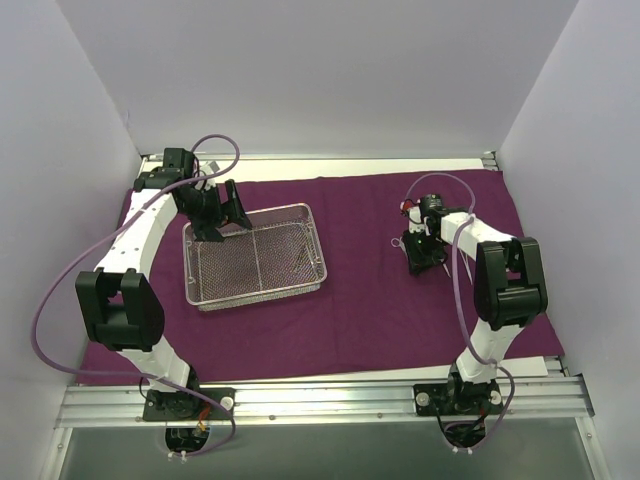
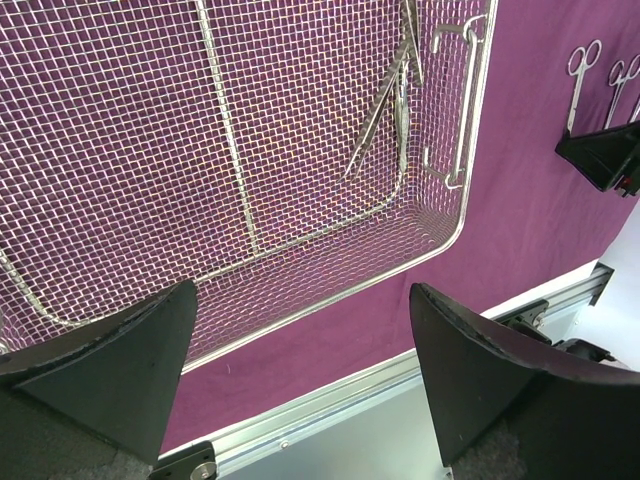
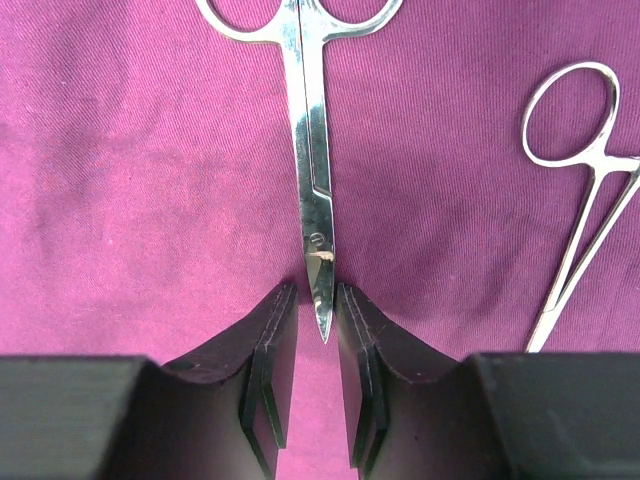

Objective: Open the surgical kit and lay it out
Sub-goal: Place the medical item in the surgical kit.

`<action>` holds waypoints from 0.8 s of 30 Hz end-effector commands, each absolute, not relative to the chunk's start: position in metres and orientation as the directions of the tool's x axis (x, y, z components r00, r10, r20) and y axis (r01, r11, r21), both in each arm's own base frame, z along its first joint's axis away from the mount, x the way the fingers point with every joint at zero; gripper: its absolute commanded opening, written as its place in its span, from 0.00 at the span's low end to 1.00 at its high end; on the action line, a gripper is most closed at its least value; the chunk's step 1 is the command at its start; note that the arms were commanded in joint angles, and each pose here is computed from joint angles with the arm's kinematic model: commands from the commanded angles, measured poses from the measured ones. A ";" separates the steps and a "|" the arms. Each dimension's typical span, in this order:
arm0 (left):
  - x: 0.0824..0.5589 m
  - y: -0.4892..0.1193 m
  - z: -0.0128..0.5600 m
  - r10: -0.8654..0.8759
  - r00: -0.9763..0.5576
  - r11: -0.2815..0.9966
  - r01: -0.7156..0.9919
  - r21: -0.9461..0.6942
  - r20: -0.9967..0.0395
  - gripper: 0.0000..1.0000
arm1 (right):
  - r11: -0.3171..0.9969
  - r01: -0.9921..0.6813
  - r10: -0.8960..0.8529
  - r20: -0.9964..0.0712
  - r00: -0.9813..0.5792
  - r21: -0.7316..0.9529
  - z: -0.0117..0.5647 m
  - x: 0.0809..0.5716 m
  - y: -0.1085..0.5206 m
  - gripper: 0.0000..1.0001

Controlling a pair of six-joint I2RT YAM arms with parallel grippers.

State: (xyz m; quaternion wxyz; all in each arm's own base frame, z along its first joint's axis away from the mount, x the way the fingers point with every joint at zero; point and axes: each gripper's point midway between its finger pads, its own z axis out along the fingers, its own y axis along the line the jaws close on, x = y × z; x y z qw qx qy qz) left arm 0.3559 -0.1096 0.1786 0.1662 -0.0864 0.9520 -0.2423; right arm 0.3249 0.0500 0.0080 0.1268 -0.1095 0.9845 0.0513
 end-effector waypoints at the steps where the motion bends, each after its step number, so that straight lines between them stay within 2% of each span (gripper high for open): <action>1: 0.364 -0.111 0.186 -0.231 -0.919 0.861 -0.040 -0.508 -0.320 0.96 | 0.975 -0.210 -0.182 -0.289 -0.940 0.067 0.021 0.333 0.049 0.24; 7: 0.362 -0.123 0.184 -0.194 -0.926 0.844 0.010 -0.536 -0.323 0.93 | 0.982 -0.186 -0.162 -0.378 -0.911 0.027 0.062 0.345 0.044 0.25; 11: 0.356 -0.135 0.174 -0.138 -0.940 0.857 0.044 -0.514 -0.311 0.90 | 0.985 -0.171 -0.145 -0.517 -0.844 0.003 0.116 0.361 0.043 0.32; 17: 0.348 -0.168 0.150 0.003 -0.946 0.905 0.140 -0.401 -0.323 0.82 | 0.990 -0.133 -0.059 -0.686 -0.725 0.055 0.191 0.377 0.052 0.33; 20: 0.347 -0.187 0.135 0.032 -0.950 0.913 0.154 -0.377 -0.311 0.80 | 0.988 -0.064 0.055 -0.722 -0.690 0.137 0.221 0.382 0.058 0.36; 24: 0.351 -0.201 0.111 0.067 -0.948 0.932 0.171 -0.321 -0.312 0.77 | 0.981 -0.043 0.113 -0.734 -0.669 0.191 0.244 0.380 0.064 0.35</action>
